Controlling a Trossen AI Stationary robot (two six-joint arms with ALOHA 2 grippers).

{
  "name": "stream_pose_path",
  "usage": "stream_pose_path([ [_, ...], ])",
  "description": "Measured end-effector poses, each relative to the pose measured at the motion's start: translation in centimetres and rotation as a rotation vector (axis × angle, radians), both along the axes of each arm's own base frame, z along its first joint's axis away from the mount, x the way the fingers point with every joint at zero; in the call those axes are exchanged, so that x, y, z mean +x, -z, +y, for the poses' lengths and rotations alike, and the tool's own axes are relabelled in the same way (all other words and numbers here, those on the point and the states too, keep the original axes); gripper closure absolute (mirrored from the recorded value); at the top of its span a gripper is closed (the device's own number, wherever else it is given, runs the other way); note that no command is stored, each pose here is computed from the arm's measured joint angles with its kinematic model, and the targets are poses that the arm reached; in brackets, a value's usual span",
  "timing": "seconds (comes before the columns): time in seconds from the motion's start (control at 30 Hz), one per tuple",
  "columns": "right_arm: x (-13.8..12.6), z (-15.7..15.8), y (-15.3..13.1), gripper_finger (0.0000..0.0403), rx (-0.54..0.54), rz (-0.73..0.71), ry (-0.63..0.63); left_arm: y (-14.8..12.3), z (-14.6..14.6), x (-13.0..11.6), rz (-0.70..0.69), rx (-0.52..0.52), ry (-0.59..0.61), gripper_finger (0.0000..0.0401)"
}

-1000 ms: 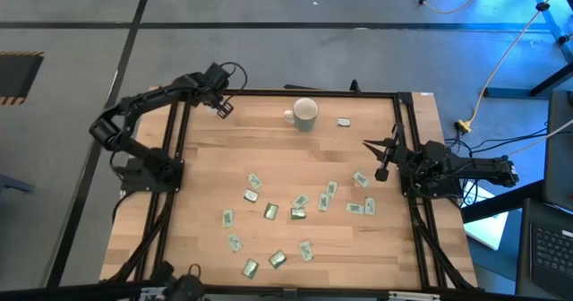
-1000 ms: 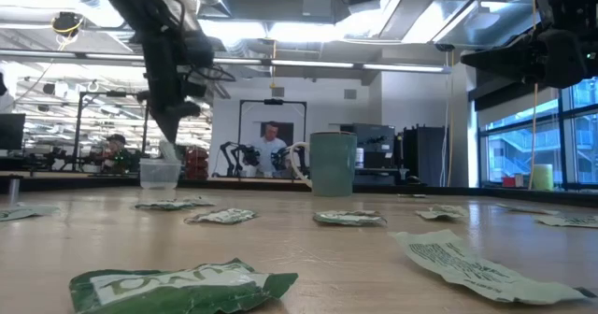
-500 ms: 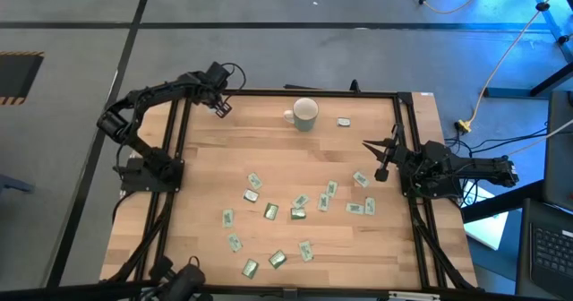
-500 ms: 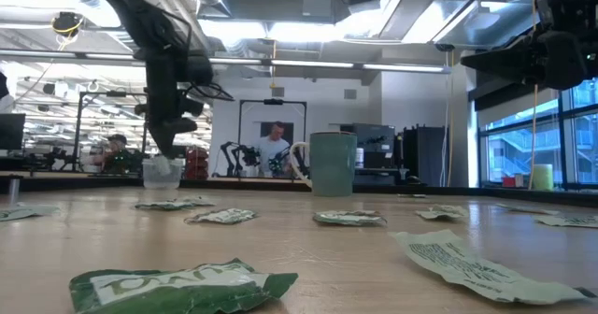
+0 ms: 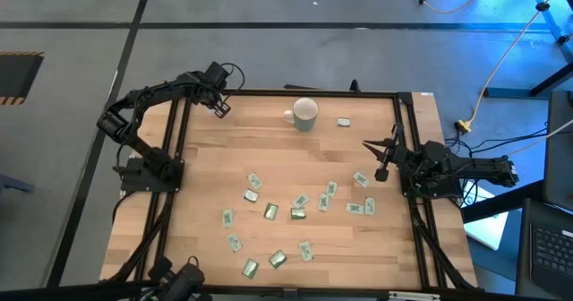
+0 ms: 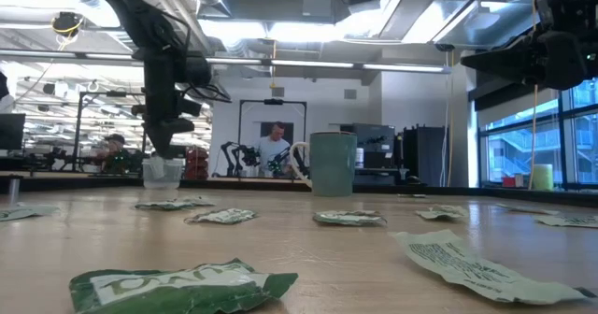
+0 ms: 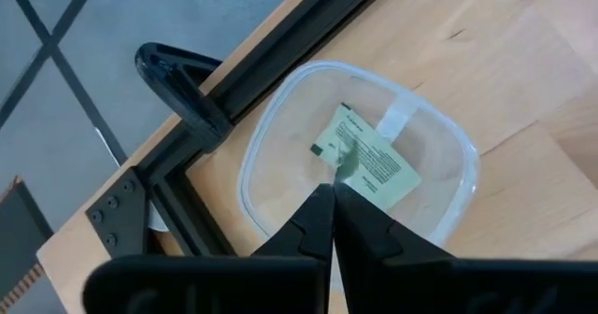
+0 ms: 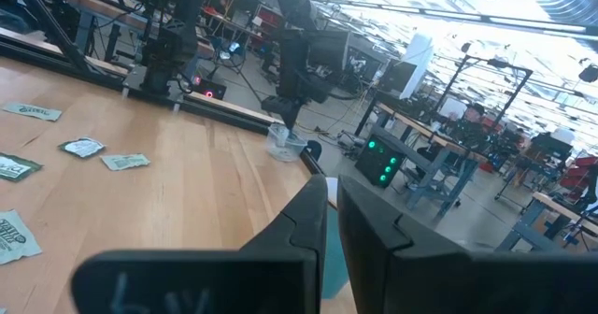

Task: Pick and place Stevia / Truvia into bins
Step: Put the truvia packet into the transparent bin, then put the stevia packet into the transparent bin

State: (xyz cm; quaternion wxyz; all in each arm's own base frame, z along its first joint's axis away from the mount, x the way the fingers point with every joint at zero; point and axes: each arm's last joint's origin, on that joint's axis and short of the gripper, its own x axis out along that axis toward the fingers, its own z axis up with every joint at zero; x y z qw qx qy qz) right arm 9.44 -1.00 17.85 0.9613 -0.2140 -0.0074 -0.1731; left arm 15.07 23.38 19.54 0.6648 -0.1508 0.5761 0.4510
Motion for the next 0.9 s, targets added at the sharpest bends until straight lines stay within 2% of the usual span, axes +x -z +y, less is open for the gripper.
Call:
stream_pose_path([
  [0.27,0.0,0.0,0.0,0.0368,0.000,0.000,0.000,0.0,-0.1,0.1,-0.038,-0.017,-0.008,0.0365],
  [0.4,0.0,0.0,0.0,0.0368,0.002,-0.001,0.000,-0.8,-0.5,0.4,-0.078,-0.007,0.066,0.0358],
  [0.53,0.0,0.0,0.0,0.0368,0.002,-0.001,0.000,-2.0,-2.0,2.2,-0.258,-0.052,0.226,0.0357],
  [0.63,0.0,0.0,0.0,0.0368,0.002,-0.001,0.000,-2.7,-4.0,4.0,-0.365,-0.119,0.431,0.0358],
  [0.8,0.0,0.0,0.0,0.0368,0.003,-0.001,-0.001,-2.8,-8.6,7.7,-0.390,-0.196,0.787,0.0346],
  [0.9,0.0,0.0,0.0,0.0368,0.003,-0.001,0.000,-2.2,-11.4,9.6,-0.358,-0.233,0.928,0.0333],
])
